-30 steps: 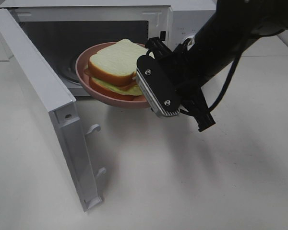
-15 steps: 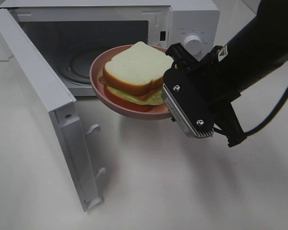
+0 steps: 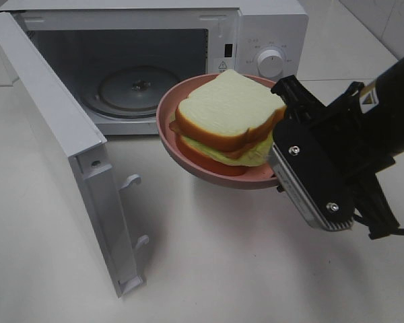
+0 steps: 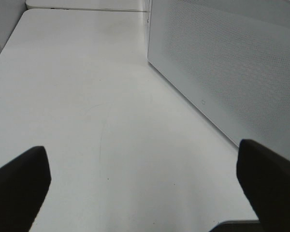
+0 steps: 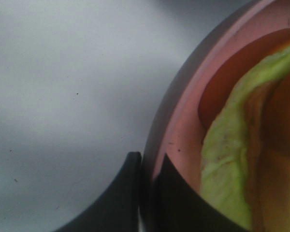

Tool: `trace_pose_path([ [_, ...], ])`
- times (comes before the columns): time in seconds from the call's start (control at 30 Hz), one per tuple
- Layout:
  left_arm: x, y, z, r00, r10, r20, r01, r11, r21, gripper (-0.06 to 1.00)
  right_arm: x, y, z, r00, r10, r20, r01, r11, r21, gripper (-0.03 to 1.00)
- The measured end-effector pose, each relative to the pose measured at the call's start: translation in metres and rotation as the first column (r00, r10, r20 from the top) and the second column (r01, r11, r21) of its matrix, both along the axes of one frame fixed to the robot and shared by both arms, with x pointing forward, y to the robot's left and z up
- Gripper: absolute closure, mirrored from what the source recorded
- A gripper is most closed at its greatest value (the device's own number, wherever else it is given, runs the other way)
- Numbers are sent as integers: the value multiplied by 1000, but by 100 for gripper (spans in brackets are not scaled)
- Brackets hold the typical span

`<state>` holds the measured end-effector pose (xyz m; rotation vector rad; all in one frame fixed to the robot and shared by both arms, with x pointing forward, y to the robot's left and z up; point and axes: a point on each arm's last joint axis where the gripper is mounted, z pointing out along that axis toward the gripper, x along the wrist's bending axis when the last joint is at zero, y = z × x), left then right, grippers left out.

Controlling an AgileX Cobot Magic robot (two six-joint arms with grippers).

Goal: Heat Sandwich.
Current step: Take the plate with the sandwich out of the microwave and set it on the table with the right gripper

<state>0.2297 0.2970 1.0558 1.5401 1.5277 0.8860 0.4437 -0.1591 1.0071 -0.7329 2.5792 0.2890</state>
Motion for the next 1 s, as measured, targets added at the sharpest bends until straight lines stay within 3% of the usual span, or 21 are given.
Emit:
trace_pose_path([
  [0.47,0,0,0,1000,0,0,0,1000,0,-2,-43,-37,-1,996,-84,18,85,995,-53,93],
  [1.0,0,0,0,1000,0,0,0,1000,0,-2,-77,-67,2,976,-214,46,216,975,-51,93],
])
